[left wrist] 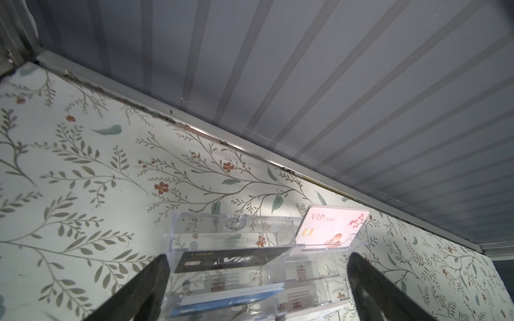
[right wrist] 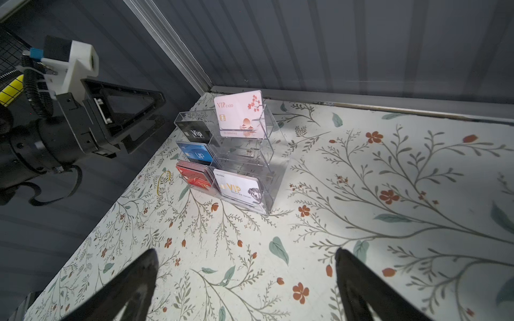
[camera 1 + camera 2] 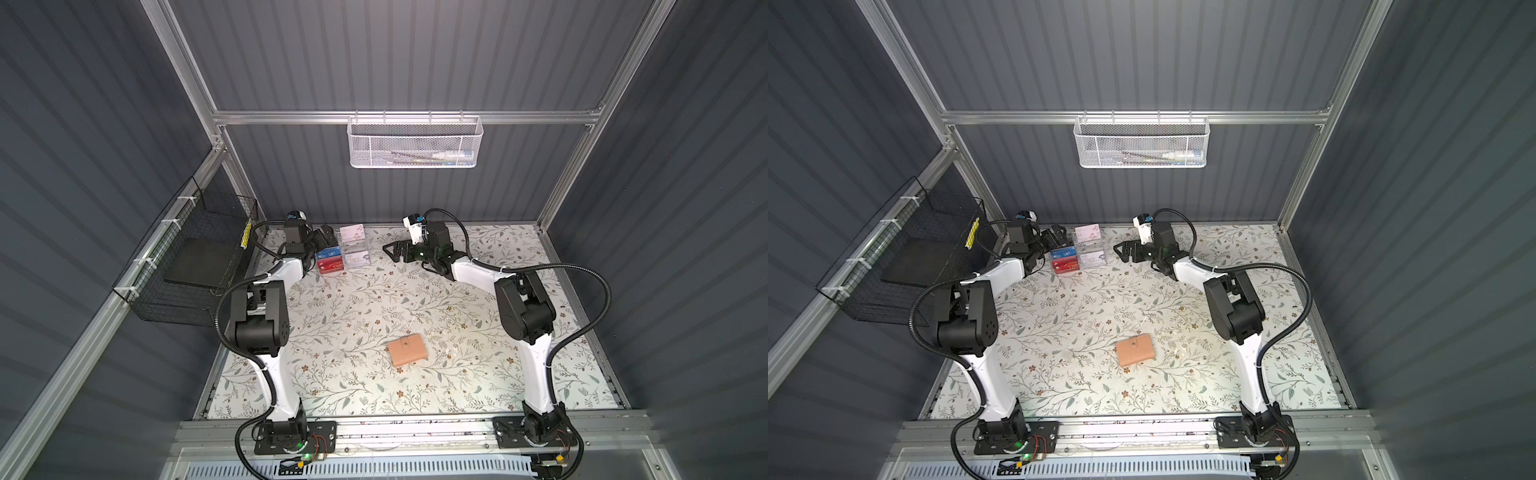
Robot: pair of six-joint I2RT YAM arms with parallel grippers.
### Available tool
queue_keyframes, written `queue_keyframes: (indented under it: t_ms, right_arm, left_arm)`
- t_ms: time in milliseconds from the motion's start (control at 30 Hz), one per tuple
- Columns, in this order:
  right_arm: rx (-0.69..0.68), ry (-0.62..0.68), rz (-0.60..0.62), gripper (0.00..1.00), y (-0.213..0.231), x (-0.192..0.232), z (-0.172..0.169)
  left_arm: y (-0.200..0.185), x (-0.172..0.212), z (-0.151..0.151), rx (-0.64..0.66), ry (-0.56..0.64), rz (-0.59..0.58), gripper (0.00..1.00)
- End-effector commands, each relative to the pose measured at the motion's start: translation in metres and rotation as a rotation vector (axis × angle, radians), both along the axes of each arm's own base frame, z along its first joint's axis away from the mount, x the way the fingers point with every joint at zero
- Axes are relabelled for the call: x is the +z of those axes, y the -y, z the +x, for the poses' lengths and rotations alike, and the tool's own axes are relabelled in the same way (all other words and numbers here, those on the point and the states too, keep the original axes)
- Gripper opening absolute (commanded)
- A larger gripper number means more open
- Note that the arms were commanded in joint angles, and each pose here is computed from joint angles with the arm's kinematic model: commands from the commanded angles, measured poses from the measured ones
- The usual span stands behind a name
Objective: Take the credit cards out of the card holder
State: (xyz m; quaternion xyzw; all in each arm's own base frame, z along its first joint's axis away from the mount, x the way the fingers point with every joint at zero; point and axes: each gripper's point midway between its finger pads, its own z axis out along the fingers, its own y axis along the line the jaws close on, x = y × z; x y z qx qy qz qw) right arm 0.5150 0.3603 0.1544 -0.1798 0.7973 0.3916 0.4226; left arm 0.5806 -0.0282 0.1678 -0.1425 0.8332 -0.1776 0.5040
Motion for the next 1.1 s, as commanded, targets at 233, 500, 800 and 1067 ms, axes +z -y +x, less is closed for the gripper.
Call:
queue_keyframes:
  t_ms: [233,500,800,1067]
  right_arm:
    - [0.024,0.027,0.022,0.99,-0.006,0.008,-0.002]
    - [0.023,0.027,0.011,0.99,-0.003,0.004,-0.003]
    - [0.014,0.016,0.016,0.99,0.002,-0.001,-0.004]
    - [0.002,0.013,0.029,0.99,0.007,0.001,-0.003]
  left_arm:
    - [-0.029,0.005,0.026,0.081,-0.014,0.160,1.00]
    - [-0.024,-0.013,0.045,0.038,-0.025,0.179,1.00]
    - [-0.011,-0.030,0.052,-0.027,-0.018,0.146,1.00]
    - [0.007,-0.042,0.053,-0.087,-0.019,0.108,1.00]
